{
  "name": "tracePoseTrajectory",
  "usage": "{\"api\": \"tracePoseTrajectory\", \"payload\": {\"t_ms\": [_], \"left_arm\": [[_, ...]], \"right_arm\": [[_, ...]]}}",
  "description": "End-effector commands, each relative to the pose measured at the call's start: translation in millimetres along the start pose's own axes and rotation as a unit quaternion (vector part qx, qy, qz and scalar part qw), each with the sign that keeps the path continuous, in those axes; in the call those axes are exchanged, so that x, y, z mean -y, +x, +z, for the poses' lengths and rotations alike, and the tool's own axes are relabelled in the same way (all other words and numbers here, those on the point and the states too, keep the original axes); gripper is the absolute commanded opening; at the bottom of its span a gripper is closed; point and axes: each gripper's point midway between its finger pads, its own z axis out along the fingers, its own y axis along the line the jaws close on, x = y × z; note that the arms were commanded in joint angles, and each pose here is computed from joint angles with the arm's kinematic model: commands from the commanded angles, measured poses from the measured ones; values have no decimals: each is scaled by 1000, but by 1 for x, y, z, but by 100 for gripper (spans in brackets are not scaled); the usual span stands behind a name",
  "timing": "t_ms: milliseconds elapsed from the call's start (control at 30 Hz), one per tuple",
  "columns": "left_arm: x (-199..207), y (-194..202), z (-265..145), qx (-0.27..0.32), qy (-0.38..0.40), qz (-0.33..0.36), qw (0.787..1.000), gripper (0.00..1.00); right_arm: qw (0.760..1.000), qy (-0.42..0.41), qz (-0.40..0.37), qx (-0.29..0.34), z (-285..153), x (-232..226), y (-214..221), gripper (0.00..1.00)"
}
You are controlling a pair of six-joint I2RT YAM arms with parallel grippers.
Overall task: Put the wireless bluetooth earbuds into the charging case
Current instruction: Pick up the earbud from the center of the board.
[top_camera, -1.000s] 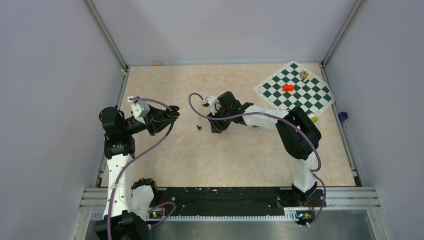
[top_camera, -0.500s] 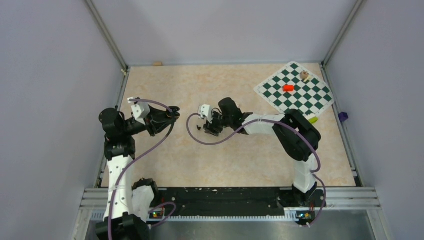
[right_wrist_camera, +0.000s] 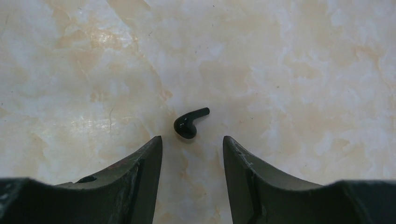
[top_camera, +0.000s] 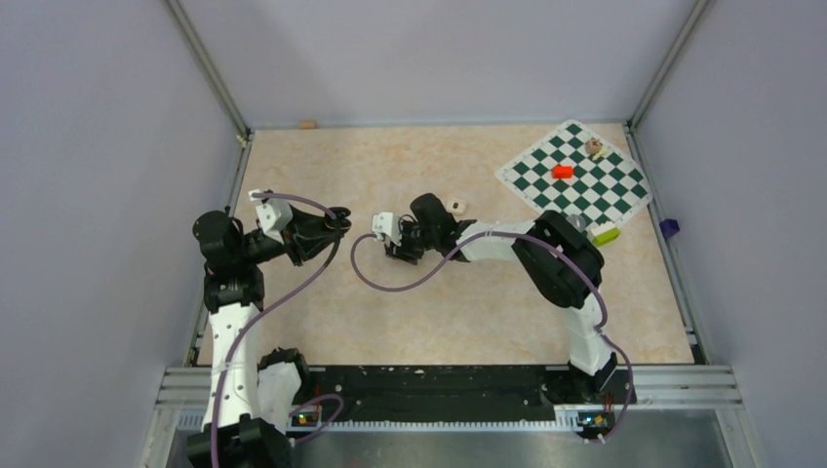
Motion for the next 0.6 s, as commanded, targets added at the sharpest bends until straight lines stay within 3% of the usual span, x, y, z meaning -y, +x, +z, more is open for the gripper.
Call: {"api": "tracePoseTrajectory", "payload": {"t_ms": [0, 333, 567], "left_arm": [[4, -5, 0, 5, 8, 26, 1000, 0], [4, -5, 0, 6, 7, 26, 1000, 0], [4, -5, 0, 6, 8, 26, 1000, 0]], "right_arm": [[1000, 3, -6, -6, 9, 3, -8, 50], [999, -20, 14, -25, 22, -12, -4, 43], [999, -21, 22, -30, 19, -13, -6, 19]]}}
